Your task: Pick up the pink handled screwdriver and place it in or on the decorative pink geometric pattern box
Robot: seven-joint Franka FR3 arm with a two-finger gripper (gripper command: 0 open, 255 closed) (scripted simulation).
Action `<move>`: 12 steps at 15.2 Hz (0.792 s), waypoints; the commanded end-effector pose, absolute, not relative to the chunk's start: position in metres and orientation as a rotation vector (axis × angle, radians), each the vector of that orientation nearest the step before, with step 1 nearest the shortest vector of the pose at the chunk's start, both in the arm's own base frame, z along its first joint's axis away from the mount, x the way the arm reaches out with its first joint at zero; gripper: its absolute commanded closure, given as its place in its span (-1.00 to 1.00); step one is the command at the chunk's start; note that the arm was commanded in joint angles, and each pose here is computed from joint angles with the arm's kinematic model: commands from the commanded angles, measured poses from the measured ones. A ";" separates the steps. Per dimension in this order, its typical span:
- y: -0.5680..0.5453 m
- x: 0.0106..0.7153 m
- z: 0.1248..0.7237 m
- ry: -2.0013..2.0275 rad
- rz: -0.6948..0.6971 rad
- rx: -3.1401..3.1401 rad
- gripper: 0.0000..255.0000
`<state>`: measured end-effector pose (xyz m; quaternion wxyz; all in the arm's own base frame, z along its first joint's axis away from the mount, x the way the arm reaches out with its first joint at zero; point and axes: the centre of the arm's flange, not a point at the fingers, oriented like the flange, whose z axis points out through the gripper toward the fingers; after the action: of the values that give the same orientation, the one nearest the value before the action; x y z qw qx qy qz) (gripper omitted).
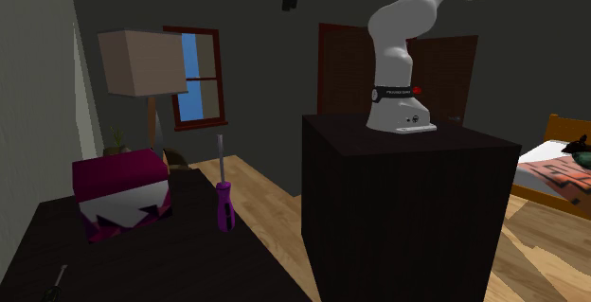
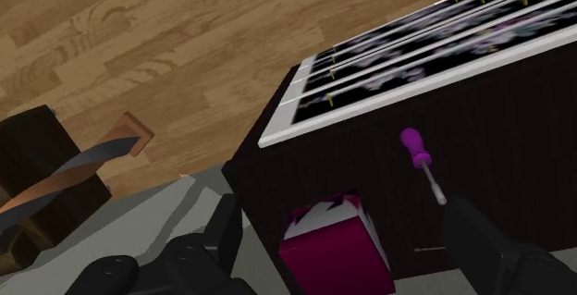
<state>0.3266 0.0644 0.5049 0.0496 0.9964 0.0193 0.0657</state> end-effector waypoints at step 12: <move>0.141 0.368 0.356 0.148 0.317 2.970 -1.00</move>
<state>0.3653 0.1314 0.3675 0.0749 0.9909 0.0465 0.1013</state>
